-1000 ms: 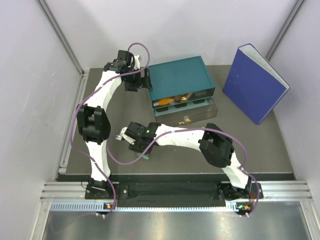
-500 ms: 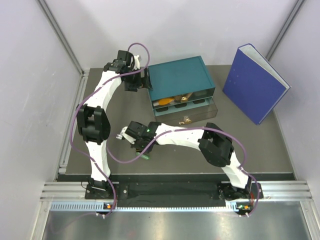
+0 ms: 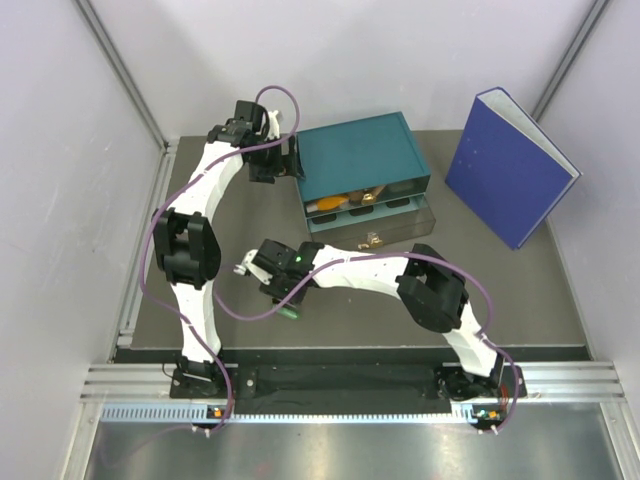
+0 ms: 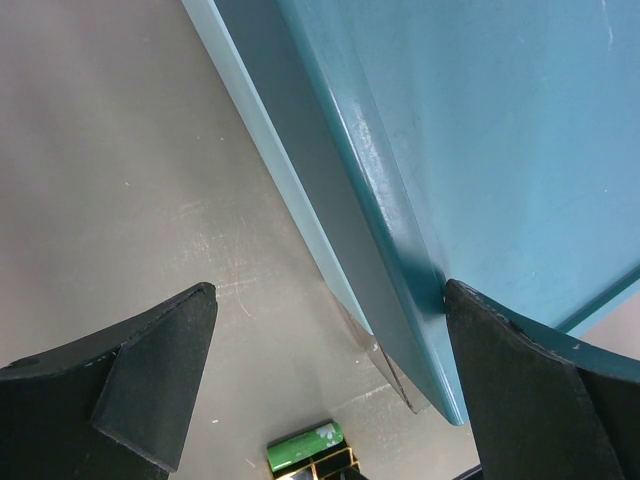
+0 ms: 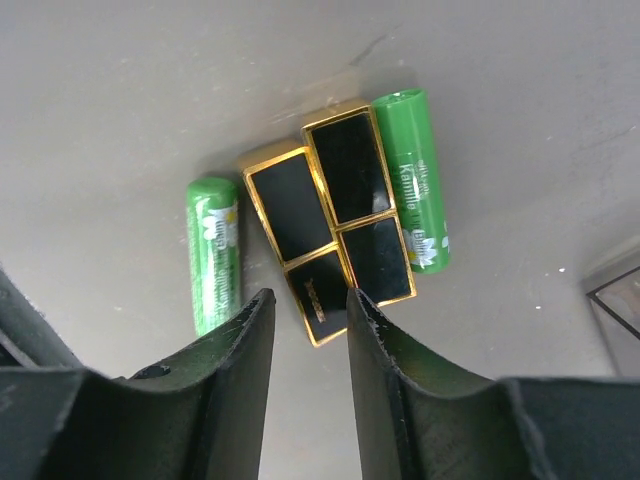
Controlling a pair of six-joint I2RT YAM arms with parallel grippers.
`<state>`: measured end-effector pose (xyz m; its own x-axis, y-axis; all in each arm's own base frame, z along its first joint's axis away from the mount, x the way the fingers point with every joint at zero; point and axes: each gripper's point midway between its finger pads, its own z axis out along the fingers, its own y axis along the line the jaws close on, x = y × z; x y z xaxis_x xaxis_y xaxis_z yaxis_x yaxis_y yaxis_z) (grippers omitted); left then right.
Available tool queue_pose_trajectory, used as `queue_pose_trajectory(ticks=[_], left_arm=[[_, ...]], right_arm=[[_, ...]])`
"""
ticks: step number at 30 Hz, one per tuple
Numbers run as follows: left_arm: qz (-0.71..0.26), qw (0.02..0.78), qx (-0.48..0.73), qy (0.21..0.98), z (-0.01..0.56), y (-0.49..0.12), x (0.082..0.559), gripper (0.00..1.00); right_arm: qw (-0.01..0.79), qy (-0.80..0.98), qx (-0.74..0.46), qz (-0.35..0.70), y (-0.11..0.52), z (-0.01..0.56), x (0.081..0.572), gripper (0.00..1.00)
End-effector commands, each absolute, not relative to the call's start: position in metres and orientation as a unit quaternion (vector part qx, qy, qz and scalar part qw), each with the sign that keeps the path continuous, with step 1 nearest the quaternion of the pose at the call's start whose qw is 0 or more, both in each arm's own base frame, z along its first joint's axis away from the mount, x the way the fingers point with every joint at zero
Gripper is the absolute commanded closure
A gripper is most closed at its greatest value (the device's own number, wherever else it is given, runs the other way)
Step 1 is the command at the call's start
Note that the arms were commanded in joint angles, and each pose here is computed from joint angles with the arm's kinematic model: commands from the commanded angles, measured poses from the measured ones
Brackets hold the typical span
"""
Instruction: Organize the makeup
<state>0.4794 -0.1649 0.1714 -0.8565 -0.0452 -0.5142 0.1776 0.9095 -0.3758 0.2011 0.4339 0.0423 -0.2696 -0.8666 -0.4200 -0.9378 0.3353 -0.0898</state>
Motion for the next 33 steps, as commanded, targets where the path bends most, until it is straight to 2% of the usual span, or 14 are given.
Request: queue_pose_trajectory(ticks=[1,11,15,20,22,23,26,33], left_arm=[[-0.155,0.248,0.028,0.956,0.171,-0.127,0.464,0.01],[-0.156,0.247,0.028,0.956,0.169,-0.128,0.465,0.01],[-0.157,0.246,0.028,0.956,0.169,-0.128,0.465,0.01],[-0.156,0.246,0.028,0.956,0.169,-0.128,0.465,0.01],[-0.157,0.247,0.028,0.956,0.169,-0.128,0.465,0.01],[-0.157,0.247,0.027,0.956,0.169,-0.129,0.465,0.01],[-0.158,0.249,0.027,0.955,0.17,-0.129,0.466,0.01],[-0.16,0.247,0.027,0.955,0.169,-0.13,0.467,0.01]], right_arm=[[0.178,0.801,-0.566,0.082,0.422,0.024,0.201,0.65],[0.167,0.807,-0.563,0.069,0.413,0.012,0.205,0.65],[0.156,0.809,-0.564,0.054,0.407,0.004,0.205,0.57],[0.149,0.809,-0.567,0.05,0.404,-0.001,0.203,0.56],[0.152,0.81,-0.565,0.046,0.403,0.0,0.205,0.62],[0.154,0.81,-0.564,0.047,0.403,0.001,0.205,0.77],[0.16,0.812,-0.56,0.044,0.402,0.002,0.207,0.97],[0.19,0.809,-0.554,0.049,0.397,0.027,0.209,1.0]])
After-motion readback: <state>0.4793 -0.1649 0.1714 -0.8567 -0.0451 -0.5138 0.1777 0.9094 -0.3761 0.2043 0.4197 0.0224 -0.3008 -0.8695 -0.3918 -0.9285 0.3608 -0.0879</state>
